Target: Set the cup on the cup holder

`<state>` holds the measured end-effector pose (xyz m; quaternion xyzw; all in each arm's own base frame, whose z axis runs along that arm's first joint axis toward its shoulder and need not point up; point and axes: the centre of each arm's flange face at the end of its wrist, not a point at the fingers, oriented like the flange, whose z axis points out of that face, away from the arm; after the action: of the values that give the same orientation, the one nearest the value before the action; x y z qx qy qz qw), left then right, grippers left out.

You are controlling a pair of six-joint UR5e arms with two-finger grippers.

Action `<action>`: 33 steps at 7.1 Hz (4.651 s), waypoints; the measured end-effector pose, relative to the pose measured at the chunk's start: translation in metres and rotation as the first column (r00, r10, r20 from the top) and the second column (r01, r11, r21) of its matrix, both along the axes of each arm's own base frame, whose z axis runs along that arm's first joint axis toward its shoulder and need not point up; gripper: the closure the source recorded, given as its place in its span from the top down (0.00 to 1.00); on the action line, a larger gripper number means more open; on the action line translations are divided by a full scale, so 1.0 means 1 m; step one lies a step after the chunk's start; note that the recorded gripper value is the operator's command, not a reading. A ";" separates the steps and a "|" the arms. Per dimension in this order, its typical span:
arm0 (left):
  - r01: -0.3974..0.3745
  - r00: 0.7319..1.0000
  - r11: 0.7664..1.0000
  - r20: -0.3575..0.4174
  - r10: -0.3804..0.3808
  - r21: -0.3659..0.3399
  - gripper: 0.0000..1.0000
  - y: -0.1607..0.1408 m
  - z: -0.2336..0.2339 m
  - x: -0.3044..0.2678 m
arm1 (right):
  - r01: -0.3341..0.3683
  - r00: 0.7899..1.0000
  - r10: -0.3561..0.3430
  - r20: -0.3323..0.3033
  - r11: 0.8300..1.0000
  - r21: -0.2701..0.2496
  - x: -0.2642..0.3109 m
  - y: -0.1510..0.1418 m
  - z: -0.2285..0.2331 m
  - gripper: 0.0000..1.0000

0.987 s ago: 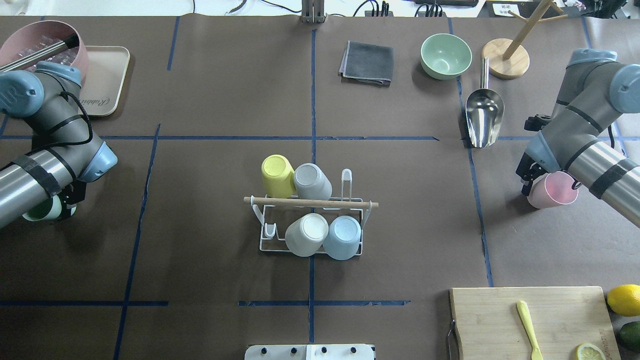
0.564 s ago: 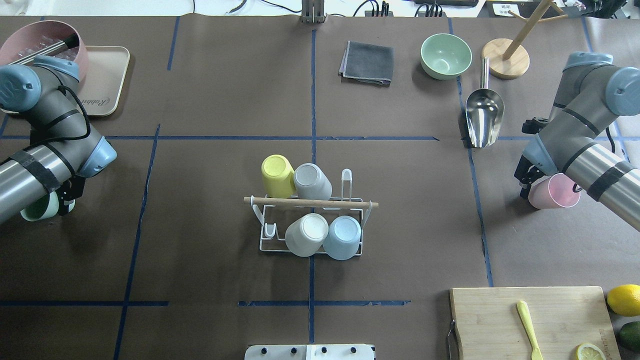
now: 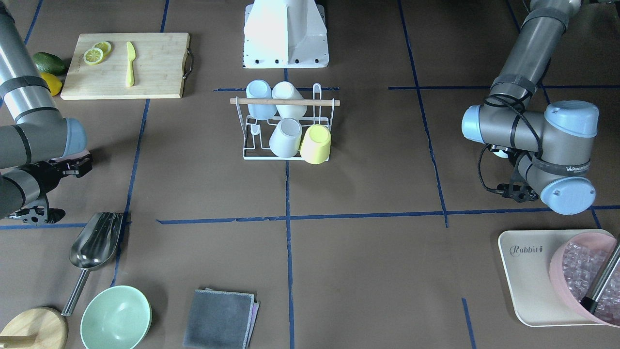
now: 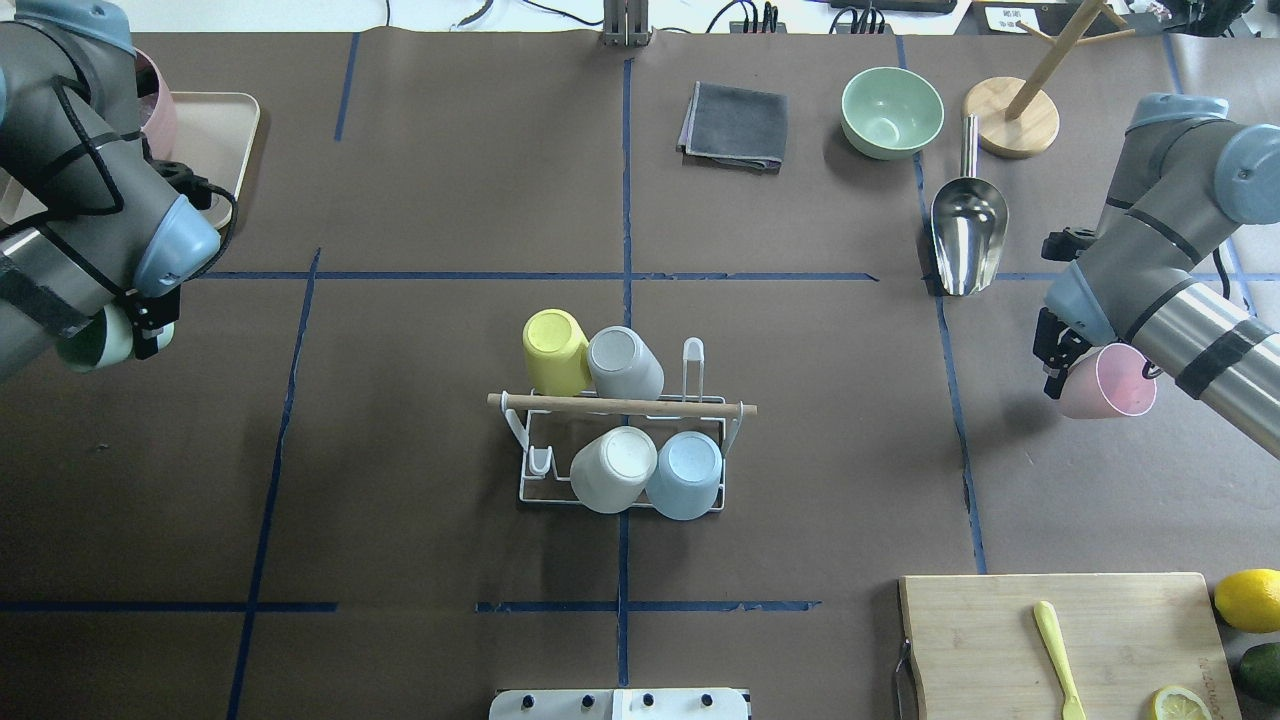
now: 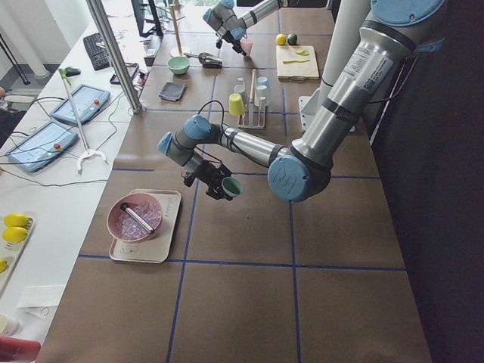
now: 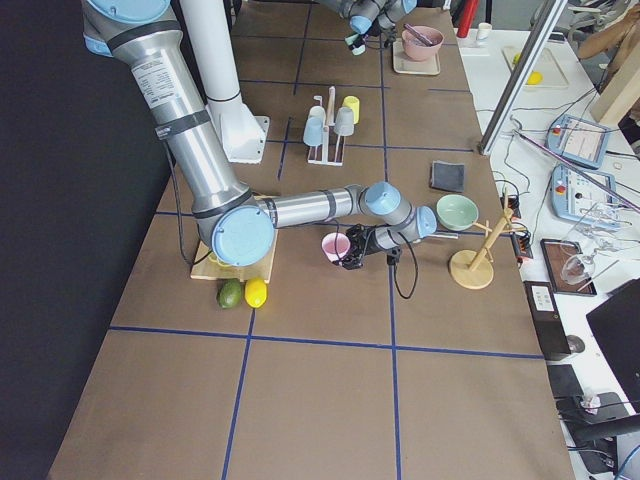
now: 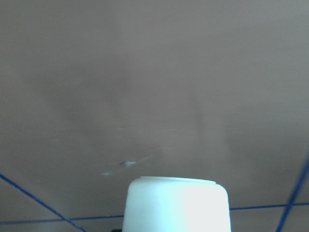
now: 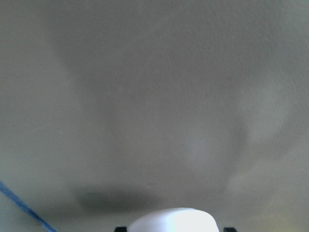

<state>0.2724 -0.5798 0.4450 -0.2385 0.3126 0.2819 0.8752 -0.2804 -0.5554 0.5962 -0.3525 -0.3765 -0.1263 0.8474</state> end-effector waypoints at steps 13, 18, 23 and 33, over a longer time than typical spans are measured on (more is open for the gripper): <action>0.599 0.637 0.554 -0.763 0.108 0.578 0.08 0.070 -0.235 0.018 | -0.273 0.892 -0.118 0.435 0.627 0.730 0.046 -0.046 -0.214 0.00; 0.780 0.330 0.412 -0.869 0.369 0.471 0.08 0.166 -0.241 0.086 | -0.459 0.801 -0.263 0.538 0.310 0.833 0.055 -0.041 -0.282 0.00; 0.941 0.116 0.209 -0.832 0.543 0.267 0.07 0.273 -0.181 0.157 | -0.774 0.608 -0.235 0.759 0.039 0.632 0.031 0.006 -0.332 0.00; 0.950 0.121 0.190 -0.851 0.512 0.249 0.29 0.278 -0.144 0.207 | -0.921 0.356 -0.344 0.869 -0.285 0.264 -0.160 0.125 -0.346 0.00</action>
<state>0.4795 -0.3018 0.3010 0.6555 0.5759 0.2539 0.4173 -0.4403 -0.4301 0.2504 0.6559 -0.5610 -0.1737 0.4742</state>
